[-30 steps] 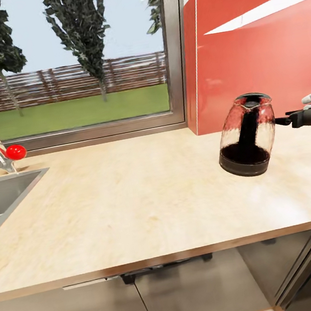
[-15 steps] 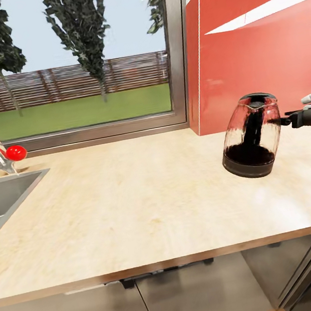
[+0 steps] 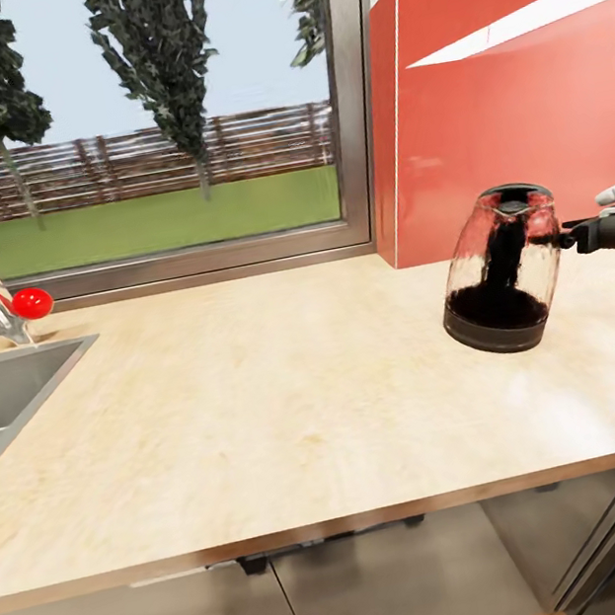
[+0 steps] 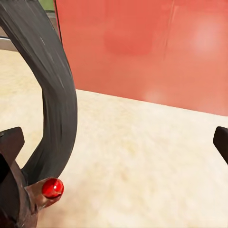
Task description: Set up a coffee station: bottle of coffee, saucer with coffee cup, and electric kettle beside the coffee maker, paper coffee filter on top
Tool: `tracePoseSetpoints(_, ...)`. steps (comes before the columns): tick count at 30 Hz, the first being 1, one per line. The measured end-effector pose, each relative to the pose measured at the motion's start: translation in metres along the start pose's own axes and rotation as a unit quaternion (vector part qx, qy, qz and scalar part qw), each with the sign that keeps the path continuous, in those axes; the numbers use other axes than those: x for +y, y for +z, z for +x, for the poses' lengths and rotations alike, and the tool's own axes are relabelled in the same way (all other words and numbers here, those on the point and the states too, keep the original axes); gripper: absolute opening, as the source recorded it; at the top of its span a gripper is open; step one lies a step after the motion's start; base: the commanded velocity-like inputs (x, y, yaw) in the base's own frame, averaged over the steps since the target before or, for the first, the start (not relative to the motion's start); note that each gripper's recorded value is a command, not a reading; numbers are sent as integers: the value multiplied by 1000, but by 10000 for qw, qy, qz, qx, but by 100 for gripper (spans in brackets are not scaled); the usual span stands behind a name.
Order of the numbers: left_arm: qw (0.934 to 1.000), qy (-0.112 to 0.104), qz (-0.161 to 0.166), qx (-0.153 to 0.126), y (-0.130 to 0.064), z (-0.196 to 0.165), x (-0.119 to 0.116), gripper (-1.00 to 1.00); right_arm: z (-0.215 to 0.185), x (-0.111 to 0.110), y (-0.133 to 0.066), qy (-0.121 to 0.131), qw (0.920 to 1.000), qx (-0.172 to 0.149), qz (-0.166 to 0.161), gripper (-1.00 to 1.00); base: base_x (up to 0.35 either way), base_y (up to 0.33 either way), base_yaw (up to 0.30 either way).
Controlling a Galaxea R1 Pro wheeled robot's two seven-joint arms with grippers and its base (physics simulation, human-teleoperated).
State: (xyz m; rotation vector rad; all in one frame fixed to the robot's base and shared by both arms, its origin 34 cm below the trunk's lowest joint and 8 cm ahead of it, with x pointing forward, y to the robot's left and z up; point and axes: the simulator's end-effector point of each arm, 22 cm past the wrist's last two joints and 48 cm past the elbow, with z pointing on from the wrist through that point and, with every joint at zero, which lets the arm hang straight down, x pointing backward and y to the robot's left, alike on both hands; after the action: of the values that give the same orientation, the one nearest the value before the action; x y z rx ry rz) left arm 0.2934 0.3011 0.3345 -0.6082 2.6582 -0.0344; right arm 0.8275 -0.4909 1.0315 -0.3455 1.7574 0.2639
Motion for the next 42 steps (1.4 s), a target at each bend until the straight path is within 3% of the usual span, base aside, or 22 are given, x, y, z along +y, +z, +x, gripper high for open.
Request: tracePoseSetpoints(42, 10000, -3, -1, -1, 0, 0, 0, 100, 0, 0, 0, -2, 10000, -1, 0, 100, 22, 7, 0)
